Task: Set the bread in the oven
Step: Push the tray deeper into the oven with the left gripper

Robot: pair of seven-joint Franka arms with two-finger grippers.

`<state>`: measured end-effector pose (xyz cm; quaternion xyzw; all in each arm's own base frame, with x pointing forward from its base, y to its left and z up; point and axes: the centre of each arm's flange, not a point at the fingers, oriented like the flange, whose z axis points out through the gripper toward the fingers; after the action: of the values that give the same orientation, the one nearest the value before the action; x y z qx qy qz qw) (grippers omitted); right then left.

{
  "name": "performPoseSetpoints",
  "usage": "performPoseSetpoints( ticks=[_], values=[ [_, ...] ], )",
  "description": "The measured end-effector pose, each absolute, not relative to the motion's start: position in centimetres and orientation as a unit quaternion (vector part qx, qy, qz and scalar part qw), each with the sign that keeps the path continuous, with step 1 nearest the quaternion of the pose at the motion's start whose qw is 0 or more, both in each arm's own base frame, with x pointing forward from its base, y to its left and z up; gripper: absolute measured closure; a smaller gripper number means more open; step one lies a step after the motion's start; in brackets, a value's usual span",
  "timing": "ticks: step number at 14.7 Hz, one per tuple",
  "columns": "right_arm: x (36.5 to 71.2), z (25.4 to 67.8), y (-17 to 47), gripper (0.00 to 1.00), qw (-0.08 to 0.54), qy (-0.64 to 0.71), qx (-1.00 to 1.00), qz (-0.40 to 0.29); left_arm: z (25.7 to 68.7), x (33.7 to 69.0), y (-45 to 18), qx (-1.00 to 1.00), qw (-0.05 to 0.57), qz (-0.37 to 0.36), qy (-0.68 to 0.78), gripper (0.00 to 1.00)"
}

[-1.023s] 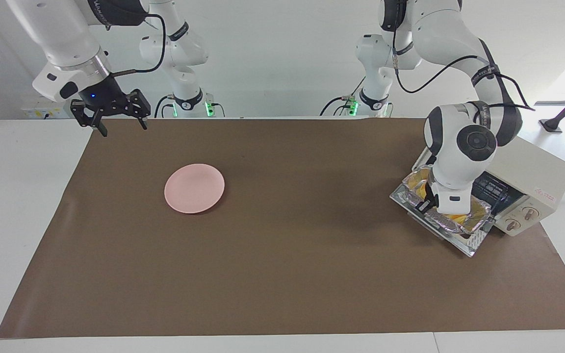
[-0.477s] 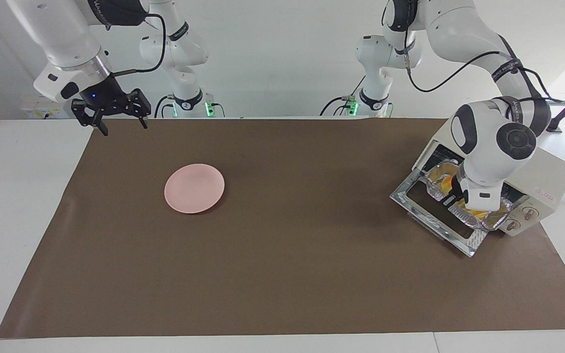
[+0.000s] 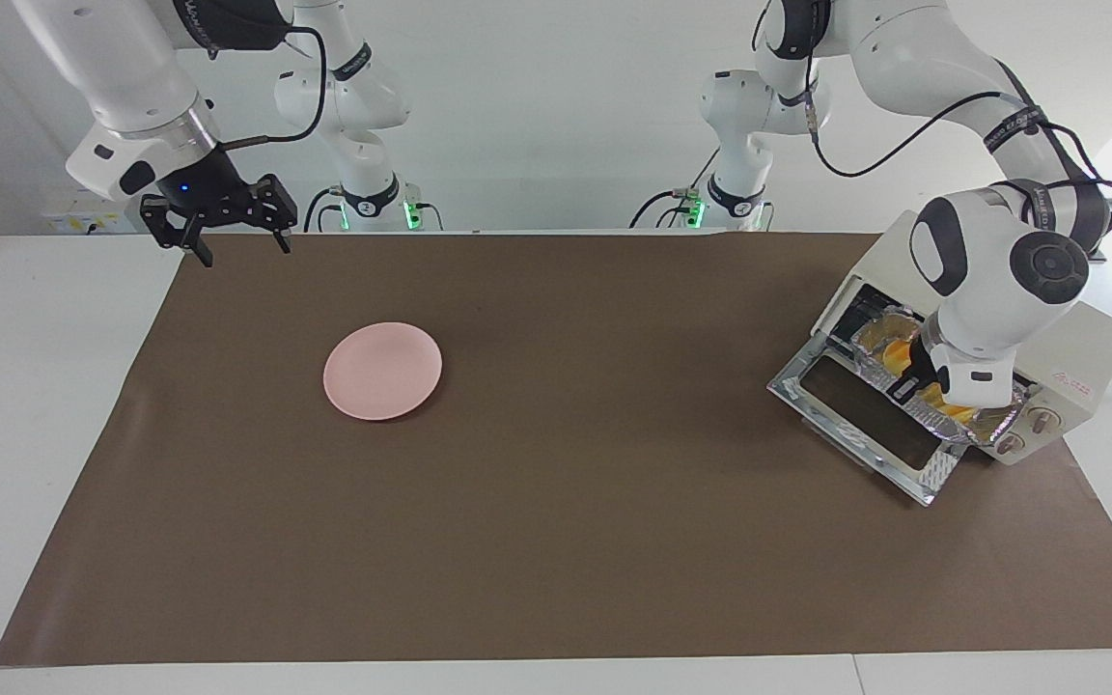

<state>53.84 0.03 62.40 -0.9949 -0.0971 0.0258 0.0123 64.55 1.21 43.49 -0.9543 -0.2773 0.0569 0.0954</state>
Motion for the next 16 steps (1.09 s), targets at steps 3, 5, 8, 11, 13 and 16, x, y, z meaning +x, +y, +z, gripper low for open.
performPoseSetpoints(
  ticks=[3,5,8,11,13,16],
  values=[
    [53.8,62.4,0.0,0.0,0.012,-0.097,-0.995,0.026,43.0,63.9,2.0,-0.952,0.095,0.067,-0.283,0.98],
    [53.8,62.4,0.0,0.0,0.012,-0.097,-0.995,0.026,42.4,63.5,2.2,-0.951,0.095,0.07,-0.285,0.98],
    [53.8,62.4,0.0,0.0,0.012,-0.097,-0.995,0.026,42.0,63.2,1.5,-0.95,0.093,0.066,-0.292,0.98],
    [53.8,62.4,0.0,0.0,0.012,-0.097,-0.995,0.026,41.5,62.8,-0.1,-0.948,0.091,0.062,-0.298,0.98],
    [53.8,62.4,0.0,0.0,0.012,-0.097,-0.995,0.026,41.0,62.5,-0.8,-0.948,0.092,0.063,-0.299,0.98],
    [53.8,62.4,0.0,0.0,0.012,-0.097,-0.995,0.026,40.9,62.4,-0.7,-0.947,0.092,0.064,-0.3,0.98]
  ],
)
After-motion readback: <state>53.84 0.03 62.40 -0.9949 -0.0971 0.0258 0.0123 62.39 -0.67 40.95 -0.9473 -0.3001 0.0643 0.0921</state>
